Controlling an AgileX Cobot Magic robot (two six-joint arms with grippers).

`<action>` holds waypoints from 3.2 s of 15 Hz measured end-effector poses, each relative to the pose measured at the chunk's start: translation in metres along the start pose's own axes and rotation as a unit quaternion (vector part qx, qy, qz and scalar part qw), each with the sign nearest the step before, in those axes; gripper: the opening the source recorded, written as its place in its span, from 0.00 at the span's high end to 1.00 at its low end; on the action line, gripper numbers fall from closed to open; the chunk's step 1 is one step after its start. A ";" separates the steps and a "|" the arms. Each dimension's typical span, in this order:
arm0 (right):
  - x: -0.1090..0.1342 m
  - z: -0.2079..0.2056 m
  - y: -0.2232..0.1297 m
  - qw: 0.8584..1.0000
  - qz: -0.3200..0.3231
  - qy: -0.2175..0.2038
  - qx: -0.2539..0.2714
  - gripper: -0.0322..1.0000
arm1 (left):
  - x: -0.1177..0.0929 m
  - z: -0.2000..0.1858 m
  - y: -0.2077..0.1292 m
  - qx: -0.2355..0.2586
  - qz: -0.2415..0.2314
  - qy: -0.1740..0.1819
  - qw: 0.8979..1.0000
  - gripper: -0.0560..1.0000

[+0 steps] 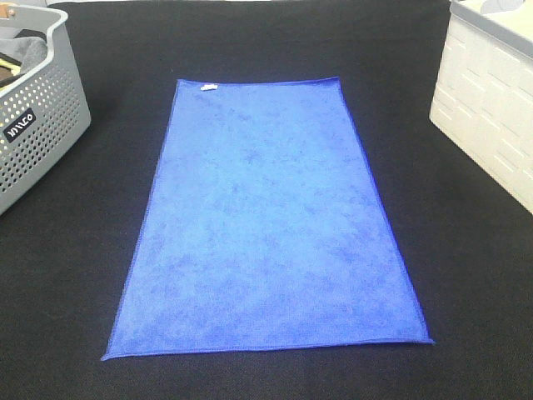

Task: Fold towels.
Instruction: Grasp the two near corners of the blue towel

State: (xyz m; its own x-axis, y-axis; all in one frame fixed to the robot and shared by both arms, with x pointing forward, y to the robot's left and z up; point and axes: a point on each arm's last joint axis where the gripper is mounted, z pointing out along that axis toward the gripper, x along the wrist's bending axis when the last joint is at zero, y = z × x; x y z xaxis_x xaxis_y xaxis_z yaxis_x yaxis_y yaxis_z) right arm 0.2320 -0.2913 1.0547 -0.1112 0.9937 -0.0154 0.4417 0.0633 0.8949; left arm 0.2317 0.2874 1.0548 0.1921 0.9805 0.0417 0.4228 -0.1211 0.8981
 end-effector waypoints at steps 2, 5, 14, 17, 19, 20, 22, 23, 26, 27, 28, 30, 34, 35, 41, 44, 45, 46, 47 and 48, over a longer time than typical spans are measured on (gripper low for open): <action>0.000 0.000 0.000 1.000 0.000 0.000 0.000 0.04 | 0.000 0.000 0.000 0.000 0.000 0.000 1.000 0.21; 0.000 0.000 0.000 1.000 0.000 0.000 0.000 0.04 | 0.000 0.000 0.000 0.000 0.000 0.000 1.000 0.21; 0.000 0.000 0.000 1.000 0.000 0.000 0.000 0.04 | 0.000 0.000 0.000 0.000 0.000 0.000 1.000 0.21; 0.000 0.000 0.000 1.000 0.000 0.000 0.000 0.04 | 0.000 0.000 0.000 0.000 0.000 0.000 1.000 0.21; 0.000 0.000 0.000 1.000 0.000 0.000 0.000 0.04 | 0.000 0.000 0.000 0.000 0.000 0.000 1.000 0.21; 0.000 0.000 0.000 1.000 0.000 0.000 0.000 0.04 | 0.000 0.000 0.000 0.000 0.000 0.000 1.000 0.21; 0.000 0.000 0.000 1.000 0.000 0.000 0.000 0.04 | 0.000 0.000 0.000 0.000 0.000 0.000 1.000 0.21; 0.000 0.000 0.000 1.000 0.000 0.000 0.000 0.04 | 0.000 0.000 0.000 0.000 0.000 0.000 1.000 0.21; 0.000 0.000 0.000 1.000 0.000 0.000 0.000 0.04 | 0.000 0.000 0.000 0.000 0.000 0.000 1.000 0.21; 0.000 0.000 0.000 1.000 0.000 0.000 0.000 0.04 | 0.000 0.000 0.000 0.000 0.000 0.000 1.000 0.21; 0.000 0.000 0.000 1.000 0.000 0.000 0.000 0.04 | 0.000 0.000 0.000 0.000 0.000 0.000 1.000 0.21; 0.000 0.000 0.000 1.000 0.000 0.000 0.000 0.04 | 0.000 0.000 0.000 0.000 0.000 0.000 1.000 0.21; 0.000 0.000 0.000 1.000 0.000 0.000 0.000 0.04 | 0.000 0.000 0.000 0.000 0.000 0.000 1.000 0.21; 0.000 0.000 0.000 1.000 0.000 0.000 0.000 0.04 | 0.000 0.000 0.000 0.000 0.000 0.000 1.000 0.21; 0.000 0.000 0.000 1.000 0.000 0.000 0.000 0.04 | 0.000 0.000 0.000 0.000 0.000 0.000 1.000 0.21; 0.000 0.000 0.000 1.000 0.000 0.000 0.000 0.04 | 0.000 0.000 0.000 0.000 0.000 0.000 1.000 0.21; 0.000 0.000 0.000 1.000 0.000 0.000 0.000 0.04 | 0.000 0.000 0.000 0.000 0.000 0.000 1.000 0.21; 0.000 0.000 0.000 1.000 0.000 0.000 0.000 0.04 | 0.000 0.000 0.000 0.000 0.000 0.000 1.000 0.21; 0.000 0.000 0.000 1.000 0.000 0.000 0.000 0.04 | 0.000 0.000 0.000 0.000 0.000 0.000 1.000 0.21; 0.000 0.000 0.000 1.000 0.000 0.000 0.000 0.04 | 0.000 0.000 0.000 0.000 0.000 0.000 1.000 0.21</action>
State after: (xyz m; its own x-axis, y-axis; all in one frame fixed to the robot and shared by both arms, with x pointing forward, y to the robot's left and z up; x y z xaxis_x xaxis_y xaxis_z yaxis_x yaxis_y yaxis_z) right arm 0.2320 -0.2913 1.0547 -0.1112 0.9937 -0.0154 0.4417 0.0633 0.8949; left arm 0.2317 0.2874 1.0548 0.1921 0.9805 0.0417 0.4228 -0.1211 0.8981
